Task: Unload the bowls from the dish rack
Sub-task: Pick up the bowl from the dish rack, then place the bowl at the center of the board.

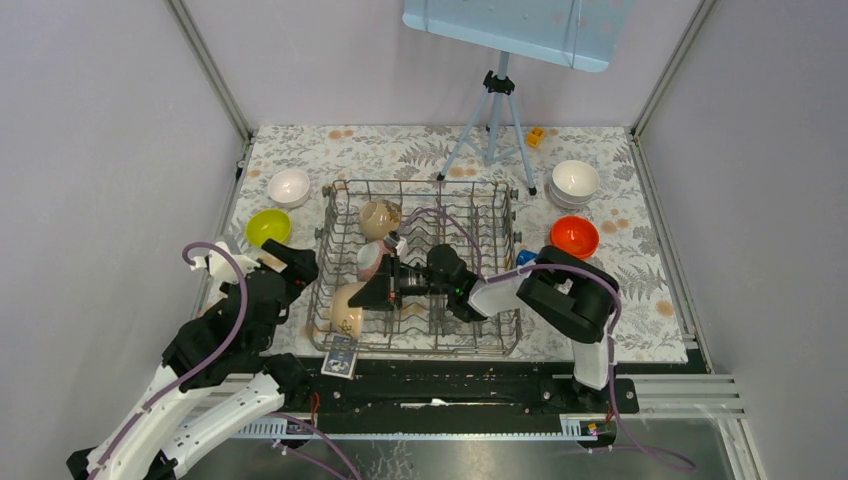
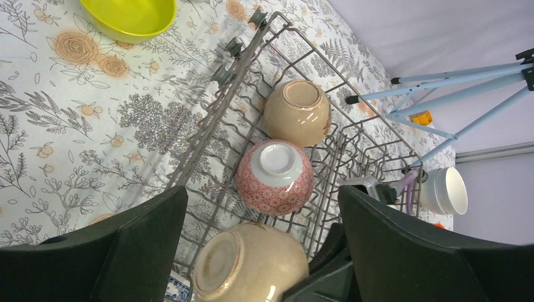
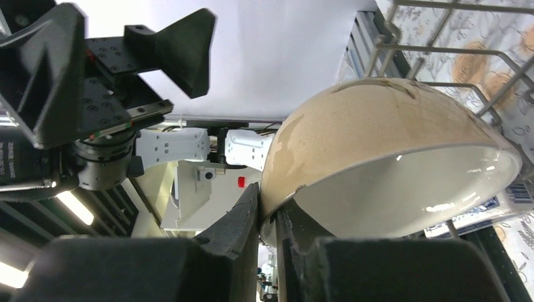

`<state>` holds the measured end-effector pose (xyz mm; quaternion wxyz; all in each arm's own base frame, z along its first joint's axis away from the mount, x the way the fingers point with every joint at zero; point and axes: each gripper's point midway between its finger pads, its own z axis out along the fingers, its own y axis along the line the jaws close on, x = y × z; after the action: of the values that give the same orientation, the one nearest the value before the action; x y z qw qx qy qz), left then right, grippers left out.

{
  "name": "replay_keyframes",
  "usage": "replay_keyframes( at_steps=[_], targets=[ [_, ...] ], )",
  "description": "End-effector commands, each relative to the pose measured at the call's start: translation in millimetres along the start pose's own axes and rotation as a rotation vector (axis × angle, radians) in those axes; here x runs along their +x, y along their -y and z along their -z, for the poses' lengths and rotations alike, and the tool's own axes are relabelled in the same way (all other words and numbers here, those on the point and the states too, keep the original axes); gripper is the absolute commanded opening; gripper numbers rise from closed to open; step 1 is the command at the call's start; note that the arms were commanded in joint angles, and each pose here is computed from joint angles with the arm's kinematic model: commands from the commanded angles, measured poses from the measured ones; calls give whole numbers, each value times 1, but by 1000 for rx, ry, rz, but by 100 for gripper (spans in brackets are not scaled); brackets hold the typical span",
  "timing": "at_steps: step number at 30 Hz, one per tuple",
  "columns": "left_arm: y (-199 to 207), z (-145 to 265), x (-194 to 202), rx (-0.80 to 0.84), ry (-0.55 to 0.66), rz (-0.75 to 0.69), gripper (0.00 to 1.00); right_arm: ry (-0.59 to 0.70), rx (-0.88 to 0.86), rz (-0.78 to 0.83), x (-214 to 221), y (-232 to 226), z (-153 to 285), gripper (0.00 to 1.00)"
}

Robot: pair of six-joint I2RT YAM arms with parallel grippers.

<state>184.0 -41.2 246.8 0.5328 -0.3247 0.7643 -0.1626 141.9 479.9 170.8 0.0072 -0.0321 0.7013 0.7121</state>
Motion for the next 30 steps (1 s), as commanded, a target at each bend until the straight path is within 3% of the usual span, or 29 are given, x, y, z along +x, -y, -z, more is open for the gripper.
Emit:
replay_keyframes(
  at_steps=[1, 6, 9, 20, 24, 30],
  targets=[
    [15, 7, -15, 56, 21, -22, 95, -36, -212, 237, 8, -100, 5, 0],
    [32, 17, -34, 117, 46, -62, 99, -25, -108, 399, 3, -126, 24, 0],
    [49, 24, -47, 174, 62, -97, 99, -23, 81, 573, -1, -125, 40, 0],
    [158, 44, -58, 574, 66, -193, 99, 15, 590, 1031, -4, -171, 143, 0],
    [193, 55, -42, 729, -7, -305, 99, 11, 811, 1218, -3, -166, 170, 0],
    [229, 70, -27, 860, -124, -483, 99, -105, 902, 1482, 22, -152, 191, 0]
  ],
)
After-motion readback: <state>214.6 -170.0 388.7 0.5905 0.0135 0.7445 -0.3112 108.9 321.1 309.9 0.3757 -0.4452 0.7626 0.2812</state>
